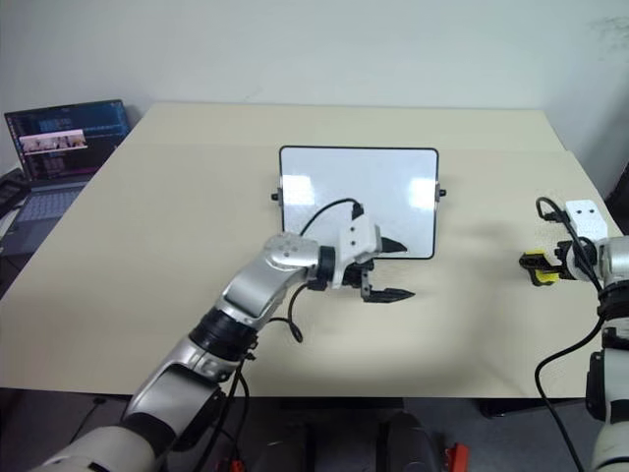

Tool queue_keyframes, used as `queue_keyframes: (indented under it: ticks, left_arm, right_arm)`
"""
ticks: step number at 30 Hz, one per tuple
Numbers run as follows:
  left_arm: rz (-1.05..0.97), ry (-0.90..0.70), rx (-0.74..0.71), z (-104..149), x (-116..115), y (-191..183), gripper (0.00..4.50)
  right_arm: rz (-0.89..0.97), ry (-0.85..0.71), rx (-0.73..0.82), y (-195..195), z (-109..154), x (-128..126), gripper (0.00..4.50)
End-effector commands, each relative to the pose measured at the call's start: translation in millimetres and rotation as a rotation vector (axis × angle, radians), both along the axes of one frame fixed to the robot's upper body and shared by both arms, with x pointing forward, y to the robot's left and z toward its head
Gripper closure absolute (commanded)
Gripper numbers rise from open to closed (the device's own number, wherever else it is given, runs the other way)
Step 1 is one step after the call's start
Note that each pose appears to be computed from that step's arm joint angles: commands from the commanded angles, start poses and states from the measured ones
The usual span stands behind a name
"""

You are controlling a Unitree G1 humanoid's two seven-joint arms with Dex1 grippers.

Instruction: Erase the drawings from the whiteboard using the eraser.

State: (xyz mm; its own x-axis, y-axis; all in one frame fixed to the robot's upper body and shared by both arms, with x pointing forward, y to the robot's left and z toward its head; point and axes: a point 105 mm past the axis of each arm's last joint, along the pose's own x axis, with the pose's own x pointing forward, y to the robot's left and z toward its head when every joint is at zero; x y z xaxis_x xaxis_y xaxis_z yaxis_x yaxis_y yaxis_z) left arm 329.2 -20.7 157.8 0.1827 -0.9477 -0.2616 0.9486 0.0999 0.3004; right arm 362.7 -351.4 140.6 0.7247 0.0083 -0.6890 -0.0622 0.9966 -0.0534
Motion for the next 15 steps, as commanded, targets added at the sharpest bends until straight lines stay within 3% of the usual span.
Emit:
queue_keyframes:
  ticks: [1, 5, 7, 10, 12, 15]
  left_arm:
    - [0.052, -0.045, -0.095, 29, 7, 13, 0.0]
    - [0.276, -0.14, -0.265, 68, 28, 56, 0.0]
    - [0.488, -0.209, -0.332, 86, 47, 95, 0.0]
    - [0.802, -0.303, -0.444, 105, 65, 161, 0.0]
    - [0.974, -0.316, -0.449, 99, 71, 205, 0.0]
    - [1.078, -0.27, -0.501, 91, 71, 238, 0.0]
  right_arm:
    - [0.045, -0.087, -0.037, 5, 33, 5, 0.01]
    - [0.16, -0.274, -0.105, 35, 69, 20, 0.01]
    - [0.166, -0.393, -0.011, 57, 78, 32, 0.01]
    - [0.104, -0.547, -0.035, 62, 68, 50, 0.01]
    - [0.095, -0.611, 0.025, 74, 53, 55, 0.01]
    - [0.103, -0.671, 0.043, 86, 42, 56, 0.01]
